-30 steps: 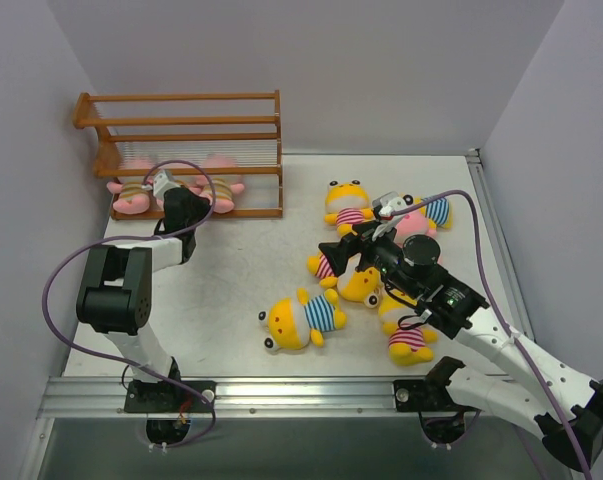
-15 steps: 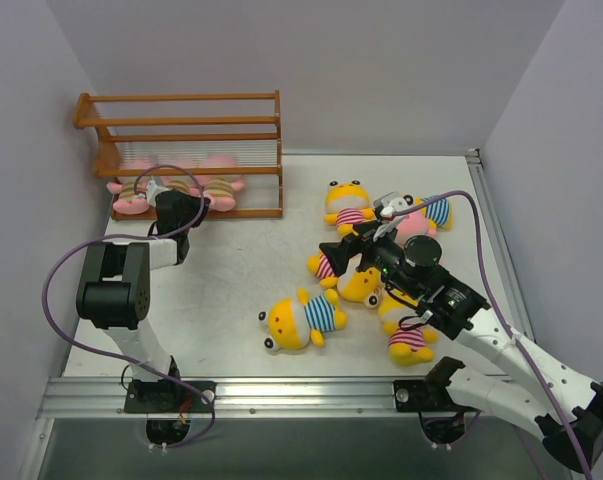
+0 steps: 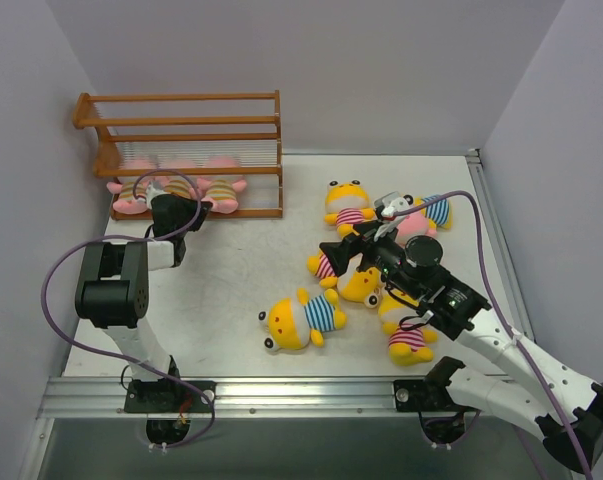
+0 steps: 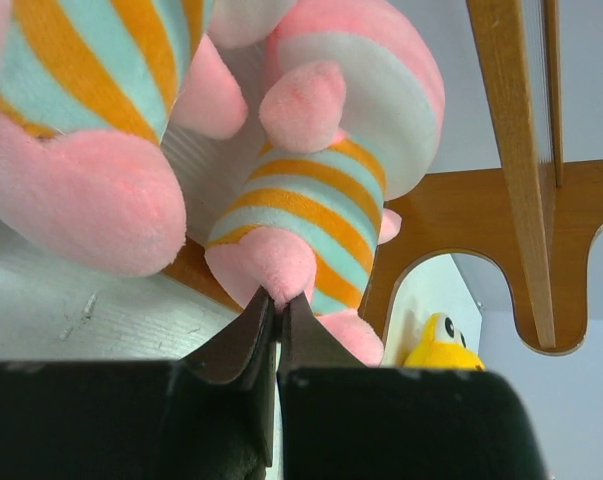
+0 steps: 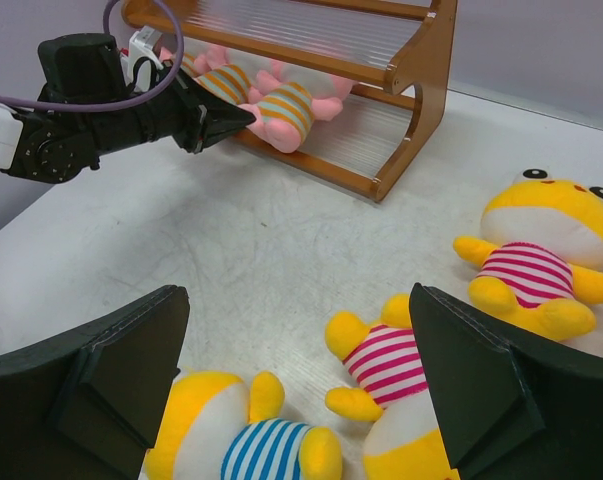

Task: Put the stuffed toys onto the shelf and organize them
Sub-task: Place the stuffed toy onto shelf, then grab a stuffed toy with the right arm, then pass the stuffed toy from the right arm to the left

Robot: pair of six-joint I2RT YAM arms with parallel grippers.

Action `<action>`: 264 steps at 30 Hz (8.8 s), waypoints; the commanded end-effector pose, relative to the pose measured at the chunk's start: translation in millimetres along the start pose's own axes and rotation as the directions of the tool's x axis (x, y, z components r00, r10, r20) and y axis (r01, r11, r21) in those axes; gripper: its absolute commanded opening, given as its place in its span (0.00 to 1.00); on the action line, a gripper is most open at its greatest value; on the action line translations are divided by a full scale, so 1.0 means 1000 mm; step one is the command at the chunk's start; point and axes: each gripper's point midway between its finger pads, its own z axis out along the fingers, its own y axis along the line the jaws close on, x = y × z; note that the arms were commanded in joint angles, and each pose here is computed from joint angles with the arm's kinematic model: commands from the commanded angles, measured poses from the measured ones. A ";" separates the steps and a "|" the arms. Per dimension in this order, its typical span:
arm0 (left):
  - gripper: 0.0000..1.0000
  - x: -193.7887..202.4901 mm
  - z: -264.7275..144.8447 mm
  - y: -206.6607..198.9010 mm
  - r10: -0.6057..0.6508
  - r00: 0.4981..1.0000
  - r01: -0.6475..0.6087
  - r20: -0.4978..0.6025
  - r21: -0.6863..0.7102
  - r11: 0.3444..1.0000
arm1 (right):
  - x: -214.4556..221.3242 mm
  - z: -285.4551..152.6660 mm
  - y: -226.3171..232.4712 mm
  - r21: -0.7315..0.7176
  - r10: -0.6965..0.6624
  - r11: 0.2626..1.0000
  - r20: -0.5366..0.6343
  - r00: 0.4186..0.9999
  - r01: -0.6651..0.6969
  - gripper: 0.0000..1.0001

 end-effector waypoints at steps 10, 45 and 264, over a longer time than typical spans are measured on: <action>0.03 -0.021 -0.007 -0.009 0.031 0.999 -0.031 0.018 0.034 0.999 | -0.019 -0.003 0.003 -0.017 0.010 1.000 0.068 0.998 -0.009 0.97; 0.75 -0.039 -0.027 -0.024 0.075 0.996 -0.076 0.040 0.024 0.997 | -0.020 -0.004 -0.001 0.010 0.020 1.000 0.064 0.998 -0.021 0.97; 0.89 0.099 -0.274 -0.162 0.673 0.737 -0.605 0.068 0.512 0.610 | -0.047 0.067 0.030 -0.194 0.461 0.870 -0.006 0.887 -0.453 0.00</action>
